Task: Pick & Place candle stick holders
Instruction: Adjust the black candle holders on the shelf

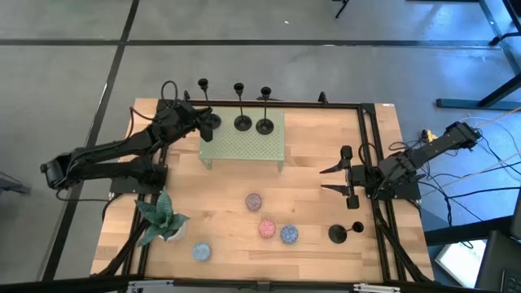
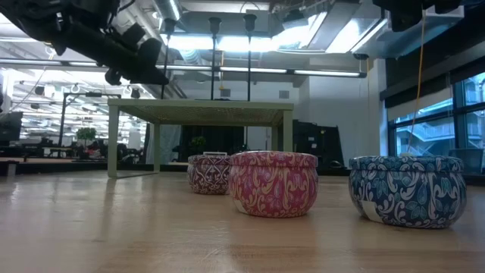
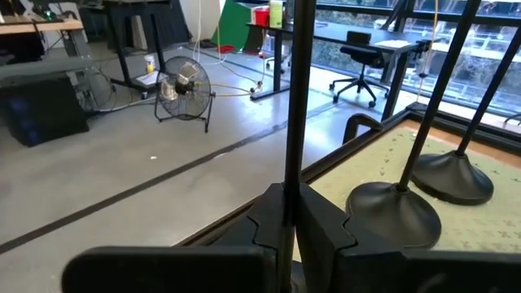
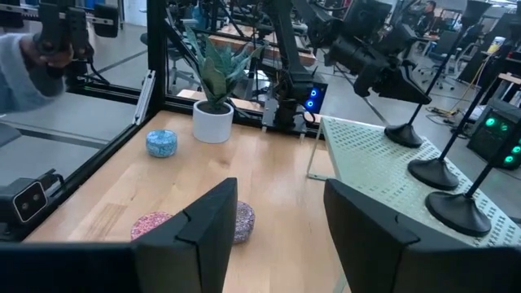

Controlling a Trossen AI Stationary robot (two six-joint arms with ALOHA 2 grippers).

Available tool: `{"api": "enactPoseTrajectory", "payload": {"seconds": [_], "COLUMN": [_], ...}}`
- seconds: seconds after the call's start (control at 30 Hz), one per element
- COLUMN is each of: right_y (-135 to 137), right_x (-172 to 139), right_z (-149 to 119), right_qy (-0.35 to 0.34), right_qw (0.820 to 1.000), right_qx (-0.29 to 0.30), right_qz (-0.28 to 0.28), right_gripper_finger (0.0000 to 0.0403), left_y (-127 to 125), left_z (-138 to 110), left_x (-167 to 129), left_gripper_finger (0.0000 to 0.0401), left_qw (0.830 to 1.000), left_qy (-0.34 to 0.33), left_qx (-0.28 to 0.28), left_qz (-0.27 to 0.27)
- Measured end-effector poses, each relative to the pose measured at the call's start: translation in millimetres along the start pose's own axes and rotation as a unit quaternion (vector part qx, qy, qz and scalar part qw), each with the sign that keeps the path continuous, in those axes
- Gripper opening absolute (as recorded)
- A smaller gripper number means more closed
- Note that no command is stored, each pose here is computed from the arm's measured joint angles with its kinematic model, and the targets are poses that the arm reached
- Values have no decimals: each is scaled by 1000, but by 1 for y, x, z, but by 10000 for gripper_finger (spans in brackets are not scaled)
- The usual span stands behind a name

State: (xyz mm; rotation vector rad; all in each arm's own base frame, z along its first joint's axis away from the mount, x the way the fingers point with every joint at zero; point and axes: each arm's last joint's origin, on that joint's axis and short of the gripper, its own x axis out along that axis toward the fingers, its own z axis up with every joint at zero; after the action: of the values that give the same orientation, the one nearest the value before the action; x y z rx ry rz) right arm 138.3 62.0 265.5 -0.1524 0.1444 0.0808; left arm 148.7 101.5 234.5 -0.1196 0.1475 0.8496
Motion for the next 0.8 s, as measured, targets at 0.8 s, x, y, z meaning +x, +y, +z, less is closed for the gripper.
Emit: {"api": "enactPoseTrajectory", "payload": {"seconds": [0.8], "right_y": [1], "right_x": [0], "right_z": [0], "right_qy": [-2], "right_qw": [1000], "right_qx": [-2], "right_qz": [18], "right_gripper_finger": [188], "left_y": [-1], "left_z": [-5], "left_x": [4], "left_gripper_finger": [100], "left_qw": [1000], "left_qy": [18], "left_qx": [-12], "left_qz": [5]}}
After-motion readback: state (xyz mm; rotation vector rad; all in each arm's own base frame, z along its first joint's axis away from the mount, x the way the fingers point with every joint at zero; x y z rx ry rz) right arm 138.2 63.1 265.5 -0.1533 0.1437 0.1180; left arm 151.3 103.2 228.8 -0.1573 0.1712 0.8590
